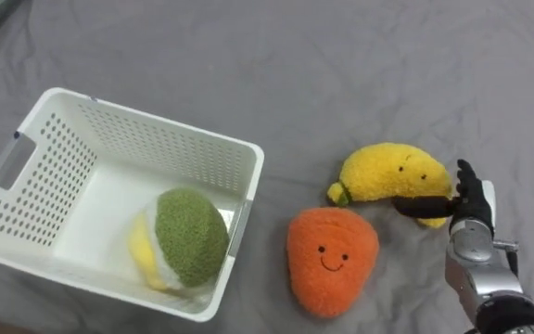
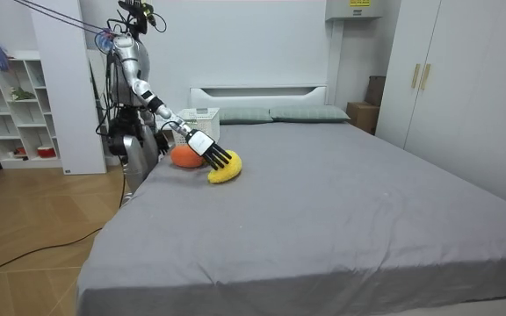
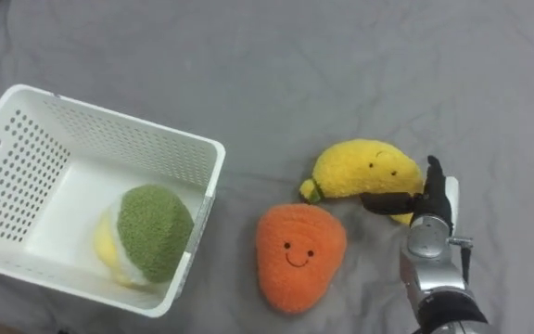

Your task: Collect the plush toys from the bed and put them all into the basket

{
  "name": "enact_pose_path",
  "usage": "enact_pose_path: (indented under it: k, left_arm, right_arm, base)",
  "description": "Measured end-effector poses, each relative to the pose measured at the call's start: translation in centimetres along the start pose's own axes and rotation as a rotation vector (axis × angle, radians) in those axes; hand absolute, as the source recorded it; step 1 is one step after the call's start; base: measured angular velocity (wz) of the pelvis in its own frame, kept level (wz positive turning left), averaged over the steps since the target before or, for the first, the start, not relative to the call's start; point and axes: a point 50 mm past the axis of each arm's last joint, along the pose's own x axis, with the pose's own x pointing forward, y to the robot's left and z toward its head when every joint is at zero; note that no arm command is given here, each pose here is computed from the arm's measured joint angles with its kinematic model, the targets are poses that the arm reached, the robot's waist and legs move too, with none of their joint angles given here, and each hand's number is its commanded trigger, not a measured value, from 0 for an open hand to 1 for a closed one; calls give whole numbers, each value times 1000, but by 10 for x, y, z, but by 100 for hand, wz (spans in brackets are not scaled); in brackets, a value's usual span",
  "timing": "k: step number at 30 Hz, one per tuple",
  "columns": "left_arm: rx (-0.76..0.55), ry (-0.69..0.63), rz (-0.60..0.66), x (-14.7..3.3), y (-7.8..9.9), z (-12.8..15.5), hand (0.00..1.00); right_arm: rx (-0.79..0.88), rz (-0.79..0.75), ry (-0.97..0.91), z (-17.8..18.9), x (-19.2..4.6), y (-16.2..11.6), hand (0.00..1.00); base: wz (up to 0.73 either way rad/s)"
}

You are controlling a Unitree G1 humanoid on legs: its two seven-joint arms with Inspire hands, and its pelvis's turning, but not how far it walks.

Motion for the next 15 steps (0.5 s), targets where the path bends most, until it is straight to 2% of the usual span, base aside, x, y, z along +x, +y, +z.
enact_pose_path:
  k: [3,6,10,15]
  left_arm:
    - [18,-12,-4,0,-1,3,0]
    - [49,-29,-6,1,-1,7,0]
    - [56,-66,-10,2,-2,18,0]
    - [55,-82,-6,3,0,22,0]
  right_arm:
    - [-15,-23,-19,7,4,-5,0]
    - [-99,-20,-33,12,6,-2,0]
    - [-211,-37,-40,9,8,-6,0]
    - [-275,-28,-42,6,8,-5,0]
  base:
    - [6]
    - [10]
    - [3]
    - [0]
